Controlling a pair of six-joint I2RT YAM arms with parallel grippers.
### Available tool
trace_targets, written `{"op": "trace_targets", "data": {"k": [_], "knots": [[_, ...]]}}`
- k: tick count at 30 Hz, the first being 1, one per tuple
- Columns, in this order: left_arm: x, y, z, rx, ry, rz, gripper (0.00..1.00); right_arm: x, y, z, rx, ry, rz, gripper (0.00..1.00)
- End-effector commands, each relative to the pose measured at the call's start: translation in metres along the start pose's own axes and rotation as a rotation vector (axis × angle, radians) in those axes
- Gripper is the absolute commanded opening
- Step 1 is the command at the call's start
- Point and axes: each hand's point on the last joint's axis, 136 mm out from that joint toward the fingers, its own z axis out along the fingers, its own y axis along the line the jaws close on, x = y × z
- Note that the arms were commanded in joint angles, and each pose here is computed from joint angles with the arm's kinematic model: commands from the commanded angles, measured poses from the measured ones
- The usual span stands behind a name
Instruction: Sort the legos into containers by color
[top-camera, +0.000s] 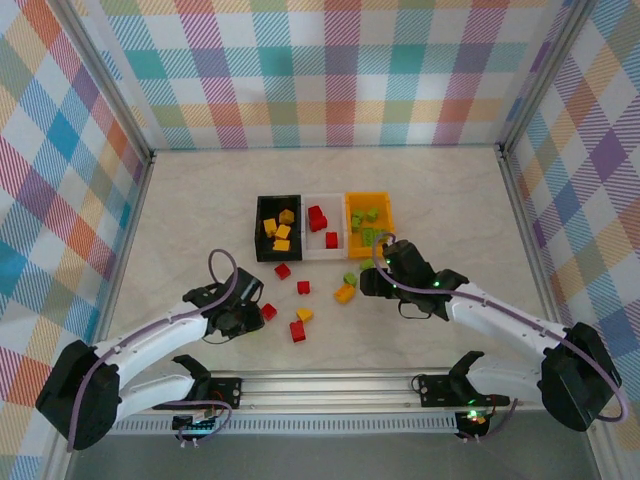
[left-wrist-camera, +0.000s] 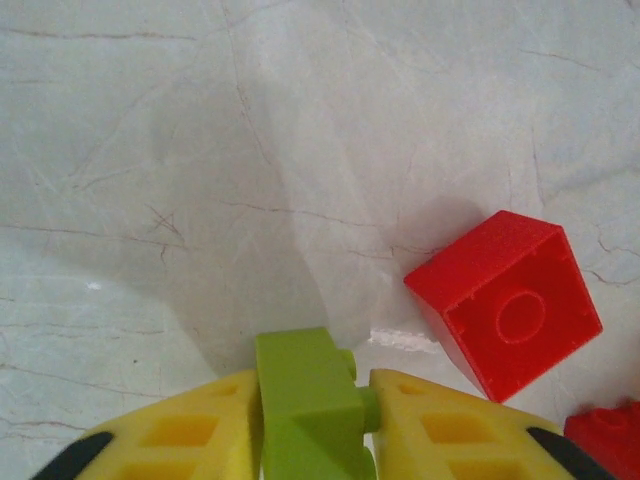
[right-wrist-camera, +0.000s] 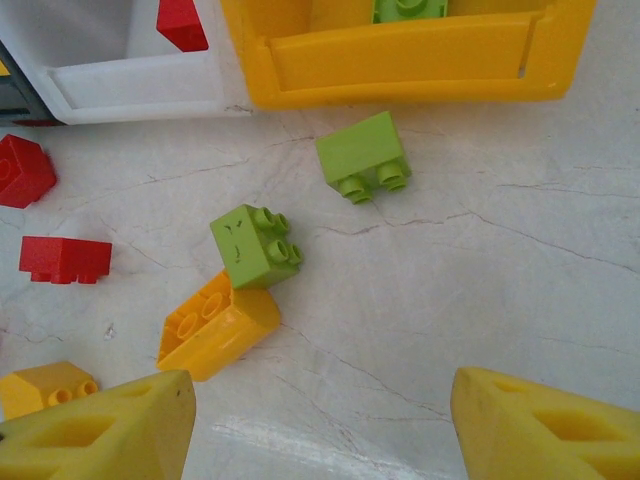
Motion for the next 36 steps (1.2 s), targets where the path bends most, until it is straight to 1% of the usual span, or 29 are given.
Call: {"op": "trace_targets", "data": {"k": [1, 3, 6, 10, 13, 16, 17, 20, 23, 27, 30, 33, 34, 36], "knots": [[-0.004, 0.0, -0.004, -0.025, -0.004, 0.029, 0.24, -0.003, -0.005, -0.003, 0.01, -0.024, 0.007, 0.69], [-0.007, -0.007, -0.011, 0.003, -0.009, 0.033, 0.18, -0.004, -0.006, -0.004, 0.012, -0.032, 0.012, 0.69], [-0.016, -0.027, -0.029, 0.07, -0.025, 0.058, 0.16, -0.007, -0.01, -0.008, 0.022, -0.049, 0.02, 0.69], [-0.044, -0.075, -0.058, 0.158, -0.07, 0.124, 0.14, -0.008, -0.014, -0.009, 0.034, -0.062, 0.032, 0.69], [-0.073, -0.127, -0.072, 0.252, -0.118, 0.161, 0.13, -0.006, -0.017, -0.006, 0.042, -0.055, 0.043, 0.69], [-0.098, -0.19, -0.08, 0.331, -0.154, 0.231, 0.13, -0.003, -0.019, -0.003, 0.044, -0.04, 0.054, 0.69], [-0.105, -0.212, -0.082, 0.346, -0.167, 0.265, 0.13, -0.002, -0.019, -0.003, 0.042, -0.035, 0.058, 0.69], [-0.123, -0.267, -0.069, 0.354, -0.165, 0.338, 0.11, 0.0, -0.02, -0.004, 0.044, -0.027, 0.058, 0.69], [-0.147, -0.304, -0.063, 0.344, -0.187, 0.383, 0.1, 0.001, -0.021, -0.006, 0.045, -0.026, 0.061, 0.69], [-0.171, -0.337, -0.048, 0.308, -0.205, 0.428, 0.08, 0.001, -0.023, -0.01, 0.05, -0.027, 0.062, 0.69], [-0.178, -0.348, -0.028, 0.269, -0.179, 0.444, 0.06, 0.002, -0.025, -0.013, 0.053, -0.033, 0.064, 0.69], [-0.183, -0.351, -0.012, 0.229, -0.172, 0.448, 0.06, 0.001, -0.025, -0.016, 0.051, -0.039, 0.063, 0.69], [-0.184, -0.35, -0.007, 0.215, -0.168, 0.448, 0.08, 0.001, -0.025, -0.016, 0.051, -0.039, 0.064, 0.69], [-0.186, -0.352, -0.003, 0.206, -0.166, 0.445, 0.2, 0.001, -0.024, -0.017, 0.048, -0.042, 0.063, 0.7]]}}
